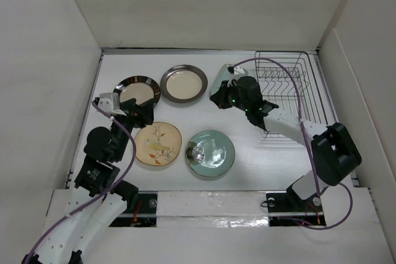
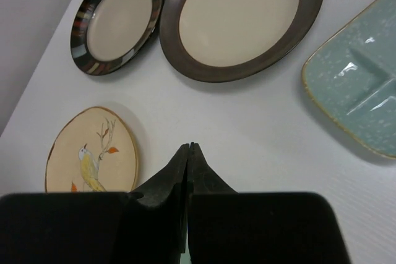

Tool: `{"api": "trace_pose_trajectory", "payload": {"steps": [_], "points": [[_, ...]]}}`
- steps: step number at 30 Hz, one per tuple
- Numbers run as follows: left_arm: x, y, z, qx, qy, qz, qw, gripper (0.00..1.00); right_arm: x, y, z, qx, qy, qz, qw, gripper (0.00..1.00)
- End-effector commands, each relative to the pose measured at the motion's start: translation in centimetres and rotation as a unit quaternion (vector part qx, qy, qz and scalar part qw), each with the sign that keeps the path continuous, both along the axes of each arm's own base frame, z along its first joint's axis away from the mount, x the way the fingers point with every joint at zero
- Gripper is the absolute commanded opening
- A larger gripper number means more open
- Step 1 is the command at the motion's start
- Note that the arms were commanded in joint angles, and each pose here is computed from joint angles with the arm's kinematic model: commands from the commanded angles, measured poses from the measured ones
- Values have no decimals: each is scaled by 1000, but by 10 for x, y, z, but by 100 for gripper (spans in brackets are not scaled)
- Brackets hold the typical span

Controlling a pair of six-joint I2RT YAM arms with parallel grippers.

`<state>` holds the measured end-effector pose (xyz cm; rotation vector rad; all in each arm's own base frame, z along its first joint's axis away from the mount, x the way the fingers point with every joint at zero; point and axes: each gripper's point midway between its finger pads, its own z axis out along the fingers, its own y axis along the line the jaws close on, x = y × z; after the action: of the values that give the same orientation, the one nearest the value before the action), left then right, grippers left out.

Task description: Load the plates into the dish rack

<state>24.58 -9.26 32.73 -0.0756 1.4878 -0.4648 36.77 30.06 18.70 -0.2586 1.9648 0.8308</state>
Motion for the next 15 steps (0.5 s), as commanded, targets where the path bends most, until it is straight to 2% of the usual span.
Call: {"api": "trace_pose_trajectory", "payload": {"steps": [1,2,3,4,5,9,11,12,13,14,15], "points": [[2,5,8,-7,-17,14,1000,63,3,27,54,72,-58,16,996,4],[3,5,7,-5,-15,14,1000,63,3,30,53,70,-59,13,996,8],[2,5,6,-1,-13,13,1000,63,7,30,53,69,-60,7,996,22],[2,5,5,-1,-12,14,1000,63,12,32,52,69,-55,-1,996,32],[3,5,4,1,-12,14,1000,62,16,31,49,71,-44,-13,996,37],[0,2,7,1,-16,4,1000,59,26,33,44,83,-37,-44,995,42],[-2,-1,8,0,-21,-8,1000,52,39,29,35,87,-29,-81,992,37],[-4,0,11,-3,-28,-8,1000,49,43,28,30,89,-23,-95,991,9],[-5,0,12,-4,-30,-9,1000,45,48,25,24,94,-10,-117,989,0],[-5,-1,12,-5,-30,-10,999,32,52,26,19,97,-4,-125,987,0],[-6,-1,11,-4,-28,-12,1000,24,59,23,13,98,2,-138,986,0]]}}
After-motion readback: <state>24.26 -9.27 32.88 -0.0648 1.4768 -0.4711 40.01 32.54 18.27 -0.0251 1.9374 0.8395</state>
